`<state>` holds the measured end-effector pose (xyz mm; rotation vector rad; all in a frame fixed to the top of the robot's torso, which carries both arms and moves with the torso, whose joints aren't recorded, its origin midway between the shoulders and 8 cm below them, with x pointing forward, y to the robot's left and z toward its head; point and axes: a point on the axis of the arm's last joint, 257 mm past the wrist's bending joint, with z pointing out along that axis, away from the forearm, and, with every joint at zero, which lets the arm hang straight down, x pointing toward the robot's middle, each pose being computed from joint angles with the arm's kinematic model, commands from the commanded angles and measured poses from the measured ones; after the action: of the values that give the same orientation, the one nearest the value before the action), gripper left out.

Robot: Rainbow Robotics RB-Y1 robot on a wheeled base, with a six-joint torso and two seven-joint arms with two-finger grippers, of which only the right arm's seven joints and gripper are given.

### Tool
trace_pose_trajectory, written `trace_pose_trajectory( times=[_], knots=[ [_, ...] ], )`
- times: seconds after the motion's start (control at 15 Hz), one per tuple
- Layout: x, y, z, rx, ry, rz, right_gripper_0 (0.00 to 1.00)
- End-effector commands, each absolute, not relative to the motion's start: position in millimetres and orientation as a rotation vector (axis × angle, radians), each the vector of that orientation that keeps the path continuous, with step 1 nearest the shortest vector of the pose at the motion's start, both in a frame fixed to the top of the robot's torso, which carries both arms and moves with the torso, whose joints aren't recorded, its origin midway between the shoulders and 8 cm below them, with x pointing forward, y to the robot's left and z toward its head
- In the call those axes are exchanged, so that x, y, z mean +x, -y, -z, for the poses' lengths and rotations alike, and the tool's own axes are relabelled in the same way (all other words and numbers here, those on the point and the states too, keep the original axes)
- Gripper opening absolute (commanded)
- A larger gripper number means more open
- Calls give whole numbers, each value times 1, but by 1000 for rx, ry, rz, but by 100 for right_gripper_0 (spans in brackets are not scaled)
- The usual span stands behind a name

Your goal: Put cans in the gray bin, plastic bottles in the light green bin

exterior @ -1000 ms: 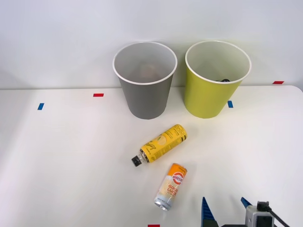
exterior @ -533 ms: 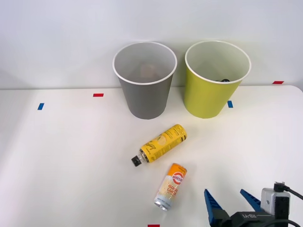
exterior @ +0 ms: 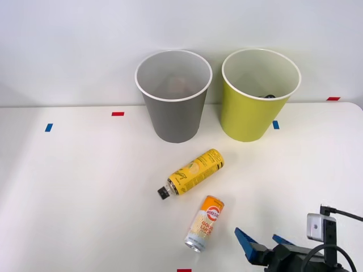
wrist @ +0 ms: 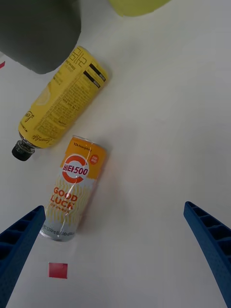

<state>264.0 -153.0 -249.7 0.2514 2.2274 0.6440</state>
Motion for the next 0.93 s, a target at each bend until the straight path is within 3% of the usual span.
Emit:
trace_pose_trajectory(
  times=[0.07, 0.4, 0.73, 0.93],
  knots=[
    [280, 152, 246, 347, -2296, -682, 100],
    [292, 140, 243, 424, -2406, -695, 100],
    [284, 133, 250, 227, -2544, -573, 100],
    [287, 108, 242, 167, -2578, -648, 100]
  ],
)
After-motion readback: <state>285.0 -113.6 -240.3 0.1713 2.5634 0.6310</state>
